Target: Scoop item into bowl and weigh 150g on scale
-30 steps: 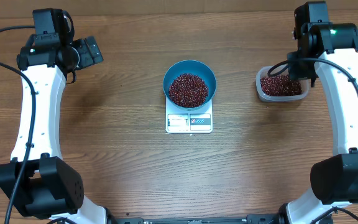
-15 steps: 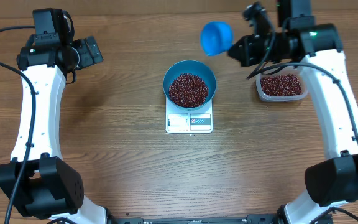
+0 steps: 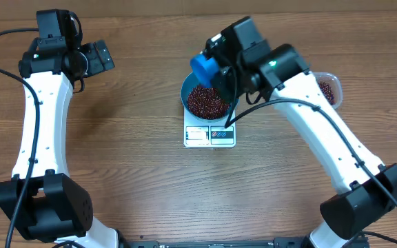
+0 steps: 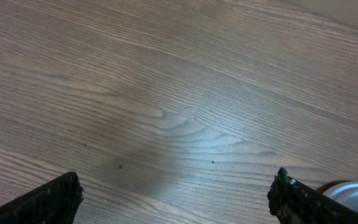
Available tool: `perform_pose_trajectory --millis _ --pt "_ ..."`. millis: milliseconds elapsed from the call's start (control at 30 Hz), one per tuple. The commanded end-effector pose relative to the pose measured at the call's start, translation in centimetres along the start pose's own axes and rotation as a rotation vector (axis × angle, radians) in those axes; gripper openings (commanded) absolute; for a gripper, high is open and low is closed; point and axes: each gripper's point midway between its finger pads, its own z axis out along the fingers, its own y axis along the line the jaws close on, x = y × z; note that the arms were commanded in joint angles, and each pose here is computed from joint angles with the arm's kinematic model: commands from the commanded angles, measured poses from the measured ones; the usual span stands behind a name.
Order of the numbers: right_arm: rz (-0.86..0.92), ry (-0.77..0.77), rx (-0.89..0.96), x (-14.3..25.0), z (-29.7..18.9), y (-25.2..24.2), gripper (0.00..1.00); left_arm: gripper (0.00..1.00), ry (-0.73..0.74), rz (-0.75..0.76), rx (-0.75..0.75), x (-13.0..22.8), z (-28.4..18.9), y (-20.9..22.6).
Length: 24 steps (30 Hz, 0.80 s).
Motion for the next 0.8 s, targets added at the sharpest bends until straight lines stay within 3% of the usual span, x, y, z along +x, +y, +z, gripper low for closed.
perform_pose_trajectory --millis 0,767 --pt "-0.062 0.093 0.122 1.9 2.4 -1.0 0.04 1.0 0.002 0.004 0.009 0.0 0.2 -0.5" --pt "-0.067 0.157 0.091 4.7 6.3 -0.5 0.04 1.0 0.002 0.004 0.008 0.0 0.2 -0.5"
